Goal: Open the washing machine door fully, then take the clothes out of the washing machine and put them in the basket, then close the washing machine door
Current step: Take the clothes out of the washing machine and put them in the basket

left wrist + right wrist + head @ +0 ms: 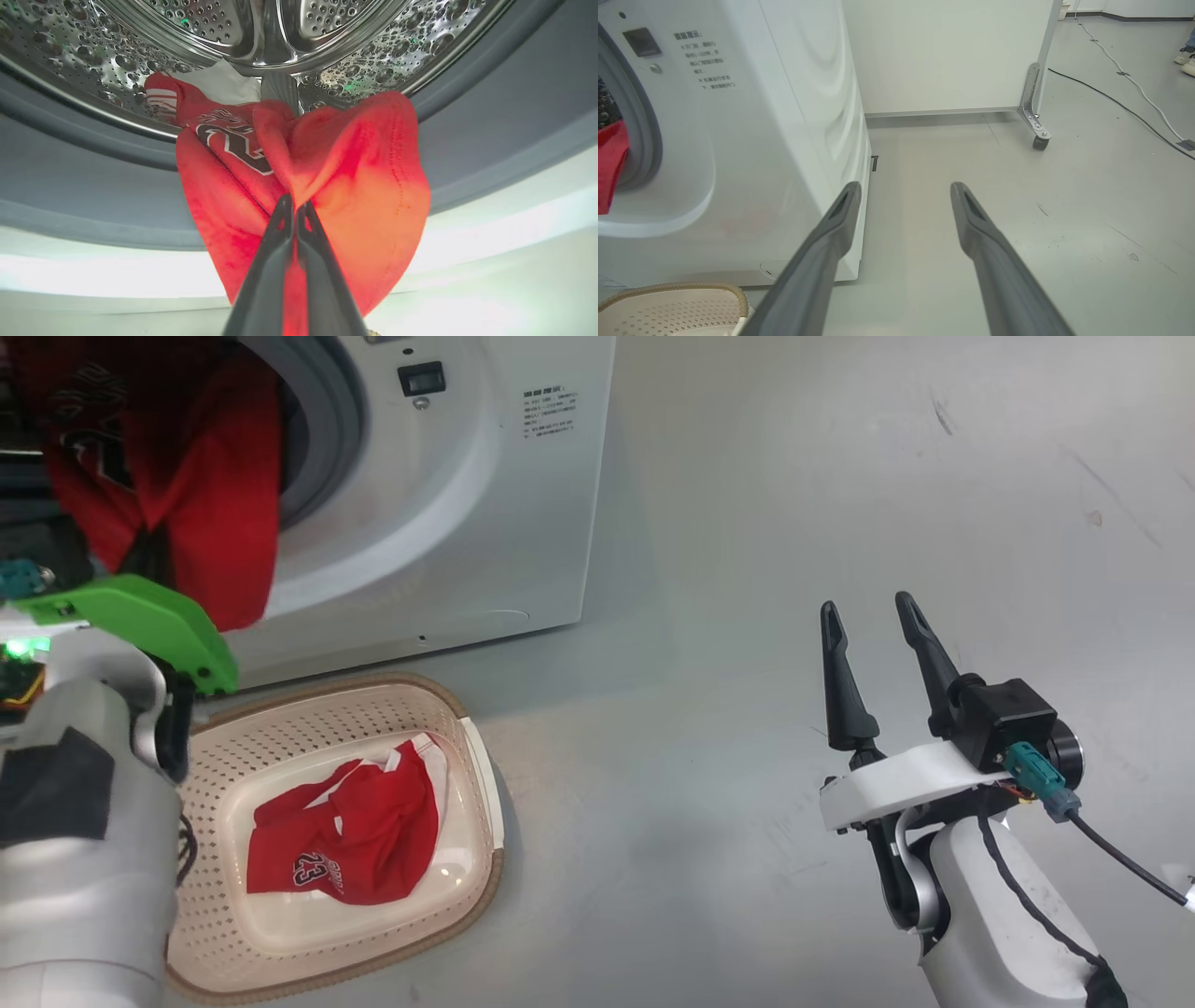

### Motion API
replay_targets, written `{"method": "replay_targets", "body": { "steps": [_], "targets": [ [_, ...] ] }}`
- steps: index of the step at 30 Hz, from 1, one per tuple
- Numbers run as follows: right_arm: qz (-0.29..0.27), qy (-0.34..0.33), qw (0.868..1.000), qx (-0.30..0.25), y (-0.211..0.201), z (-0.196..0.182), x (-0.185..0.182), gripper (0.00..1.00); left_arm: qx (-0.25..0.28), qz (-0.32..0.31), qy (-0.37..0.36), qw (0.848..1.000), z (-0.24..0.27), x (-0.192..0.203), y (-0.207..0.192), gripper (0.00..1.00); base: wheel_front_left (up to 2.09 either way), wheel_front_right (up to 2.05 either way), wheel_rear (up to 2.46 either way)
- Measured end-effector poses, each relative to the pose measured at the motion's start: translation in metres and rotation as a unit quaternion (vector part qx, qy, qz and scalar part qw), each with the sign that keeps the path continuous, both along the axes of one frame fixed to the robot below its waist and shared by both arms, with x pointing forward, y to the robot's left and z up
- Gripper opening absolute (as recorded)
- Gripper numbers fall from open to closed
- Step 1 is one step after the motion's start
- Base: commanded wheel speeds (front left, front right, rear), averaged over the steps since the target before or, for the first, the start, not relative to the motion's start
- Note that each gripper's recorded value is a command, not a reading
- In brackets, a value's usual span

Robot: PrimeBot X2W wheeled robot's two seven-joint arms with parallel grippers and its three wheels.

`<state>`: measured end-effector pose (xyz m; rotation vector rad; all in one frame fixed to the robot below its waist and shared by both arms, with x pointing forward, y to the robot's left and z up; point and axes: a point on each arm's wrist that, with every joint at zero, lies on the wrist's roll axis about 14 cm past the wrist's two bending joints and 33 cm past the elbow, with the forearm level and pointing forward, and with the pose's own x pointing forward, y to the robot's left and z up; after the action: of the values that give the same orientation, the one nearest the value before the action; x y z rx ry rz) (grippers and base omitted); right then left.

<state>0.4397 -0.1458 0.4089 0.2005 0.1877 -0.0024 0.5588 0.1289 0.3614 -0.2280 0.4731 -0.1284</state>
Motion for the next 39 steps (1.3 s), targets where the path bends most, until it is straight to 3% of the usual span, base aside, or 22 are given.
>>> {"method": "replay_targets", "body": {
  "steps": [19, 39],
  "targets": [
    [0.023, -0.024, 0.999, 0.013, 0.017, 0.022, -0.01, 1.0, -0.018, 0.028, 0.037, 0.999, -0.023, -0.09, 0.011, 0.0, 0.0, 0.0, 0.0],
    [0.035, -0.022, 0.999, 0.018, 0.022, 0.021, -0.016, 1.0, -0.011, 0.015, 0.141, 0.99, -0.076, -0.176, 0.004, 0.0, 0.0, 0.0, 0.0]
  ]
}}
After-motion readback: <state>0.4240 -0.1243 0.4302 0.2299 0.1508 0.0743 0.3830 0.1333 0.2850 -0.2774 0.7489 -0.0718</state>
